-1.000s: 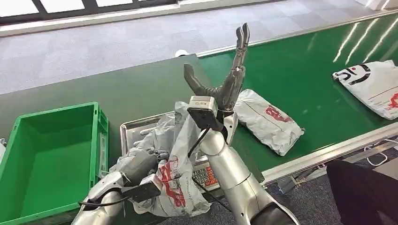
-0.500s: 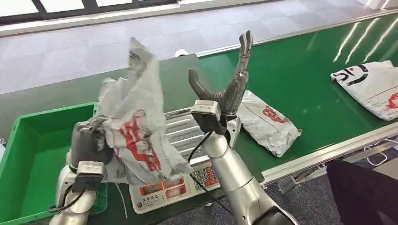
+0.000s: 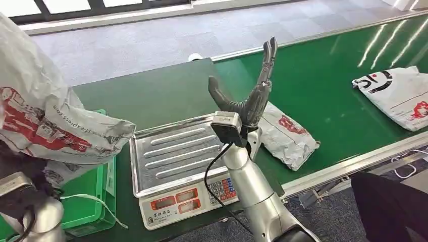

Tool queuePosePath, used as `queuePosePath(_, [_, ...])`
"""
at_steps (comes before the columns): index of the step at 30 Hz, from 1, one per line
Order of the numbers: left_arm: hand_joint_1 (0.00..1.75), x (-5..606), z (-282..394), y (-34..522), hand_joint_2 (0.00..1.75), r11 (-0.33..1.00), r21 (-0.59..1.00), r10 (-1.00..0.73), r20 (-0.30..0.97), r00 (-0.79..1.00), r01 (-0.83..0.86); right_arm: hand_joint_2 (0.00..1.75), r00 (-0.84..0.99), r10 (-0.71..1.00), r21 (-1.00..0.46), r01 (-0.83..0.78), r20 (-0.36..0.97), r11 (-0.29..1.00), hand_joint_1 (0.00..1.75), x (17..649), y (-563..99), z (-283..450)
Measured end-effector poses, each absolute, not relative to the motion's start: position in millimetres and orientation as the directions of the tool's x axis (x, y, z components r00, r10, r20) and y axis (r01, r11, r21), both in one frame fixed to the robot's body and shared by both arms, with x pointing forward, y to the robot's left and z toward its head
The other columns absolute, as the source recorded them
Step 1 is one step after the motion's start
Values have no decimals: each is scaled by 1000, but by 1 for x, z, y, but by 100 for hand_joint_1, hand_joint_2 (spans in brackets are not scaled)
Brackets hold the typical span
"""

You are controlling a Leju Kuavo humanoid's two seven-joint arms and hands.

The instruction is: Moved the parcel from conveyor to table for the left to box.

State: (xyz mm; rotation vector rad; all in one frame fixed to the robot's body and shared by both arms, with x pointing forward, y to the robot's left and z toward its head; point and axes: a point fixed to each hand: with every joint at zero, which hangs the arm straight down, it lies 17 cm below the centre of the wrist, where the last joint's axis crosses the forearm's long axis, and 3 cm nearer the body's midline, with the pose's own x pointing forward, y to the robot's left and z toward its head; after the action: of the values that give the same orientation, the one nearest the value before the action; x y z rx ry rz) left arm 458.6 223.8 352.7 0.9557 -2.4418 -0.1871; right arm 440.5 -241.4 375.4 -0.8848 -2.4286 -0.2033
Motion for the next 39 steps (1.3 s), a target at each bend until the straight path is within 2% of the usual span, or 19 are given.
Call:
queuePosePath(2, [175,459,363,218,175,552,413,-833,236,-501,-724,175,-632,555,-44,638,541,769,0,441,-243,374])
queuePosePath(4, [175,469,365,217,175,371,496,-921,90,-378,-785,175,-626,558,-46,642,545,766,0,441,-244,373])
queuePosePath(5, [175,472,365,219,175,325,512,-936,57,-346,-795,175,-625,556,-44,642,548,765,0,441,-244,372])
queuePosePath(11, [175,488,362,246,175,300,527,-954,147,-262,-795,175,-617,555,-48,644,559,764,0,441,-245,369])
queuePosePath(15, [175,554,287,255,175,231,801,-973,195,-125,-552,175,-599,545,-51,644,587,763,0,445,-248,365])
queuePosePath(21, [175,593,228,287,175,157,907,-982,186,37,-391,175,-572,556,-77,652,603,754,0,449,-250,362])
queuePosePath(29, [175,597,152,357,175,124,982,-933,165,321,-142,175,-566,580,-97,661,586,744,0,447,-249,364])
queuePosePath(39, [175,584,113,394,175,139,989,-892,144,428,-43,175,-564,586,-104,663,581,741,0,447,-247,364])
